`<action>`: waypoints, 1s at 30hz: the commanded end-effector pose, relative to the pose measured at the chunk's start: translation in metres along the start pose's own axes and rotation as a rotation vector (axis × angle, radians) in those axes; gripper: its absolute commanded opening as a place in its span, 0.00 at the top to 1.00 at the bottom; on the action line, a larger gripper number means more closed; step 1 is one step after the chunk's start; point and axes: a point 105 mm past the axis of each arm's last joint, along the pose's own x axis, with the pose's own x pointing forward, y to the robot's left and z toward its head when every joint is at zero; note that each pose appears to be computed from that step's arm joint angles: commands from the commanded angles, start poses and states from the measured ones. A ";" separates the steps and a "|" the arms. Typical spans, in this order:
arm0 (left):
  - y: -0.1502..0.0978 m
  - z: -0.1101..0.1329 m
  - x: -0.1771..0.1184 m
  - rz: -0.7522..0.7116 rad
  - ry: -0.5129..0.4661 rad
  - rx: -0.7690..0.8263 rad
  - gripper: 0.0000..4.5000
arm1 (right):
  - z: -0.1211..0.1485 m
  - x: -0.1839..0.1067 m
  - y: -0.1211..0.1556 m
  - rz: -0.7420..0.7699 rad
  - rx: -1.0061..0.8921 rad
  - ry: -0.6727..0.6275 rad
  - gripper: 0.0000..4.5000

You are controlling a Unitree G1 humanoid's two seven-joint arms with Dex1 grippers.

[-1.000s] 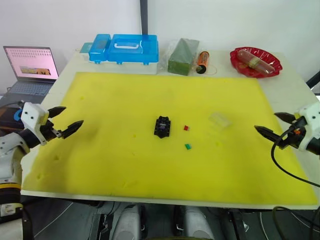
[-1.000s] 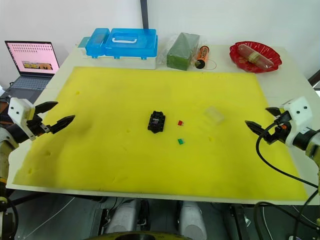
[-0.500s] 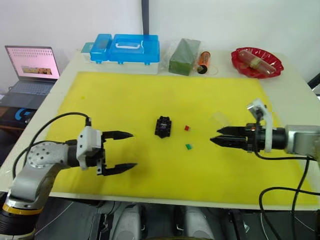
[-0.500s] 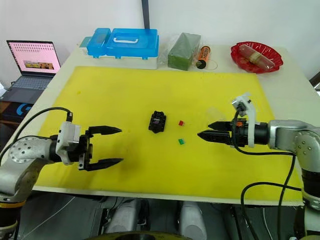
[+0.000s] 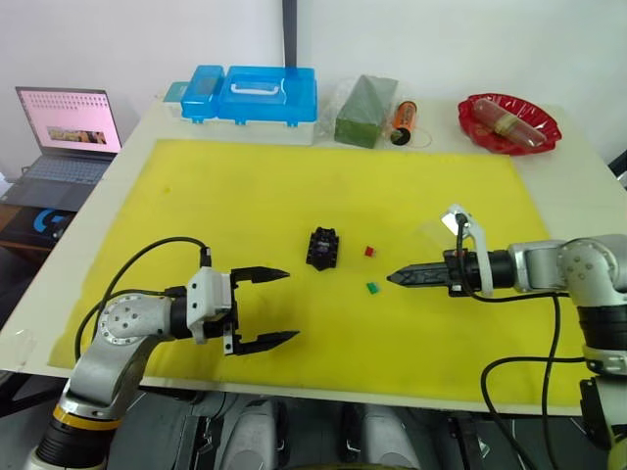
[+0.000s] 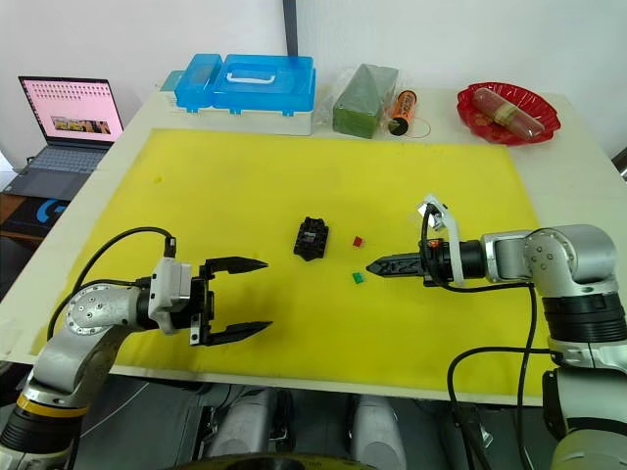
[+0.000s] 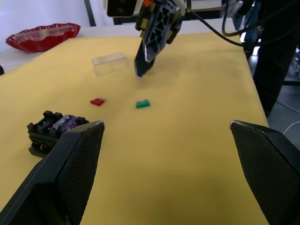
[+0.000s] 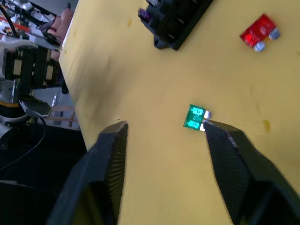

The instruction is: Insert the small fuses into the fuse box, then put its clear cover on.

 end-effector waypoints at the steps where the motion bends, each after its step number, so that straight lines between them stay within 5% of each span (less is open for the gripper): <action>1: -0.003 0.007 0.007 -0.012 -0.031 0.034 0.00 | 0.009 0.003 0.008 0.033 -0.047 -0.002 0.55; 30: -0.008 0.003 0.017 -0.001 -0.040 0.098 0.00 | -0.010 0.030 -0.015 0.054 0.008 0.099 0.55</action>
